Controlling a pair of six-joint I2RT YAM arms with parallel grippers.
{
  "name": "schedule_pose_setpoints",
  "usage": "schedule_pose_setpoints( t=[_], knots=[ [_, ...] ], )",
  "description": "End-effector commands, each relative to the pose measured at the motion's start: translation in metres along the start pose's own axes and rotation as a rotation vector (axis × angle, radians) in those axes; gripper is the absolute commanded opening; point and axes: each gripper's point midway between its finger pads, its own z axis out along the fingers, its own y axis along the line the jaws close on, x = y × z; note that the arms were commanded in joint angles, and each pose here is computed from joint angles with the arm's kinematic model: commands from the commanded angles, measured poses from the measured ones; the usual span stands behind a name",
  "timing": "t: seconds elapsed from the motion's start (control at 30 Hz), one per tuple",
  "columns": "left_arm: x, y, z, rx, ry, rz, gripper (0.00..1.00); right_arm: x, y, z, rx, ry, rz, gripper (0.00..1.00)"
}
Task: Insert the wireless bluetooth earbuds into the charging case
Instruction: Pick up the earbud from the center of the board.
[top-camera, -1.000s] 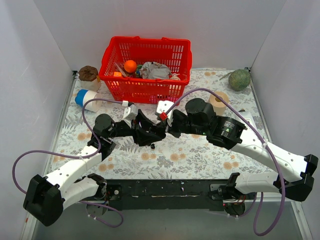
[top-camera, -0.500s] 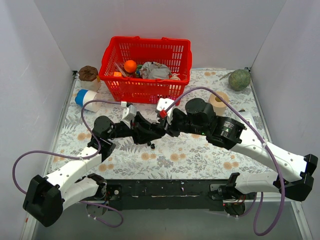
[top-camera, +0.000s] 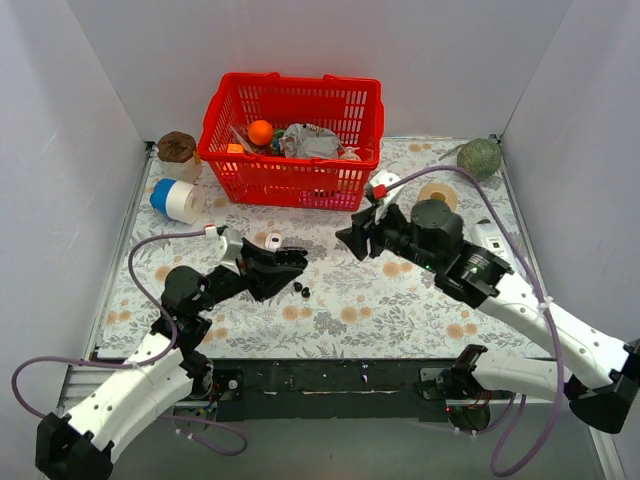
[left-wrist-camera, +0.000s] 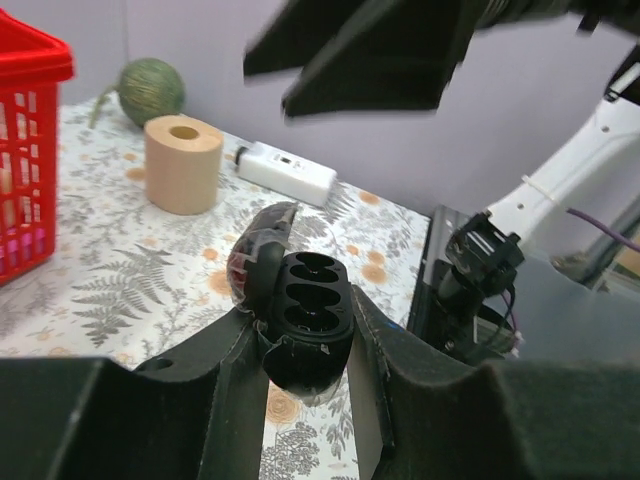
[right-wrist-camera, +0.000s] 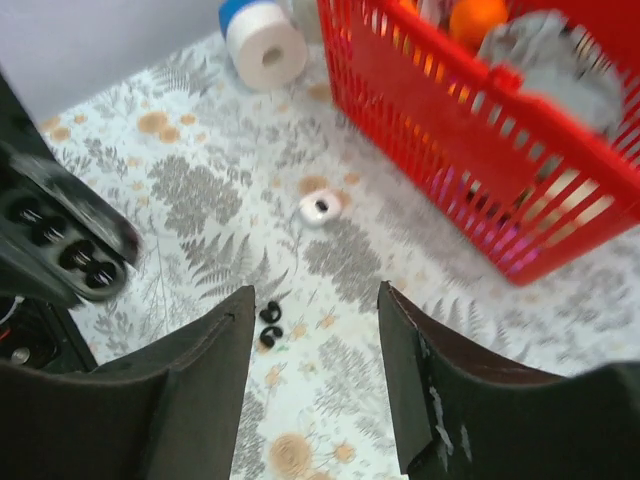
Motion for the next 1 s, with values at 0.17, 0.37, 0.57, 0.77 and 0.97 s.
schedule_pose_setpoints(
  t=[0.17,0.37,0.57,0.77,0.97],
  knots=[
    [-0.010,0.022,-0.029,-0.245,-0.024,0.036,0.00,0.167,0.035,0.055,-0.084,0.352,0.170,0.50],
    [-0.020,0.022,-0.038,-0.293,-0.060,0.047,0.00,0.209,0.040,0.077,-0.037,0.460,0.196,0.56],
    [-0.019,0.023,-0.046,-0.323,-0.068,0.054,0.00,0.228,0.040,0.101,-0.014,0.502,0.219,0.54],
    [-0.017,0.023,-0.049,-0.330,-0.071,0.053,0.00,0.239,0.045,0.120,-0.022,0.520,0.239,0.46],
    [-0.016,0.022,-0.049,-0.327,-0.066,0.051,0.00,0.244,0.042,0.134,-0.001,0.531,0.240,0.44]
  ],
)
